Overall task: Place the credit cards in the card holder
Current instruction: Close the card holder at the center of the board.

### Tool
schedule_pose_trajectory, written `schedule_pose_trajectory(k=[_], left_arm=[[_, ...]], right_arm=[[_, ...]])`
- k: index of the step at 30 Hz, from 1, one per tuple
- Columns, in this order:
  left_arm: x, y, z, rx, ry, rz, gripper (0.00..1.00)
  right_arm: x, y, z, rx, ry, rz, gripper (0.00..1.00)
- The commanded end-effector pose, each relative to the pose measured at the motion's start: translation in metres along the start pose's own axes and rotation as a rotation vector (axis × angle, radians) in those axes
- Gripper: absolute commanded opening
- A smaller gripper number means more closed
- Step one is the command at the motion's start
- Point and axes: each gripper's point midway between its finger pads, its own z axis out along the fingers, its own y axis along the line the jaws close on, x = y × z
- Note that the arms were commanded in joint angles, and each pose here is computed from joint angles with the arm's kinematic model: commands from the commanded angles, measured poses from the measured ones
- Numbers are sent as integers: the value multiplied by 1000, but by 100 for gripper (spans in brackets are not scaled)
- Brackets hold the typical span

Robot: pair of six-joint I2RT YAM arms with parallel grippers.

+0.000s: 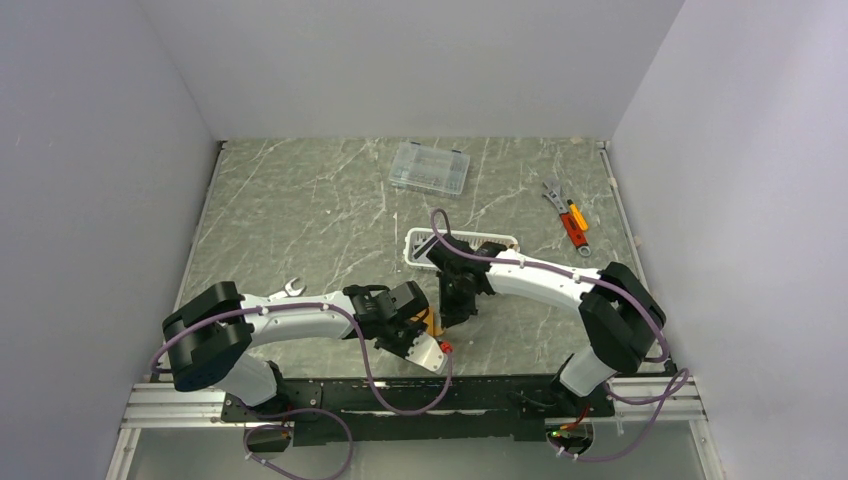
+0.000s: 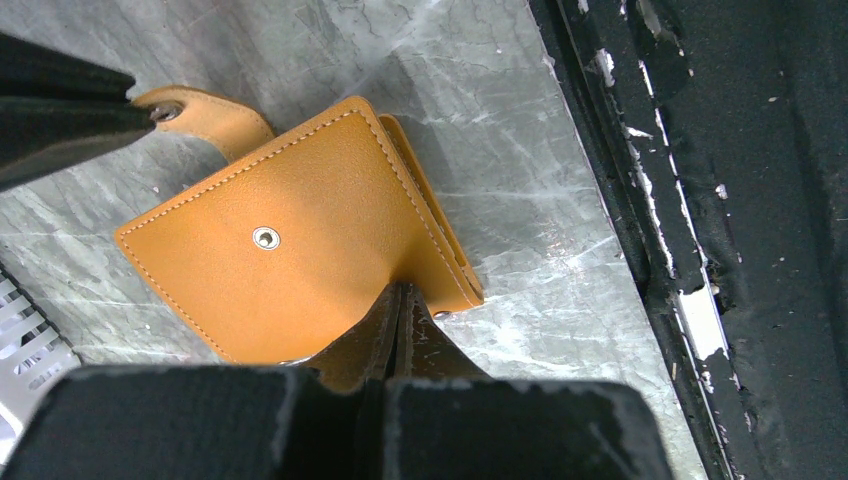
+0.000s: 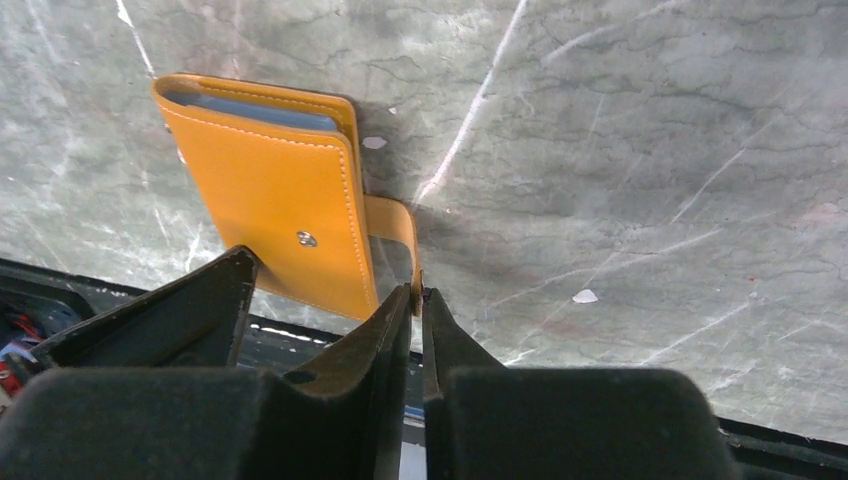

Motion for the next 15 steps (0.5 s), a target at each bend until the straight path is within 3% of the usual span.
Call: schedule_pose_trajectory(k=[1, 4, 10, 15], left_arm=[[4, -8, 3, 26, 16, -13, 0], [4, -8, 3, 23, 15, -12, 0], [5, -8, 3, 22, 21, -16, 0], [6, -7, 3, 14, 30, -17, 0]], right_arm=[[7, -1, -5, -22, 12, 12, 13], [9, -1, -3, -26, 19, 16, 13], [5, 0, -9, -41, -11, 32, 0], [3, 5, -14, -76, -30, 44, 0]])
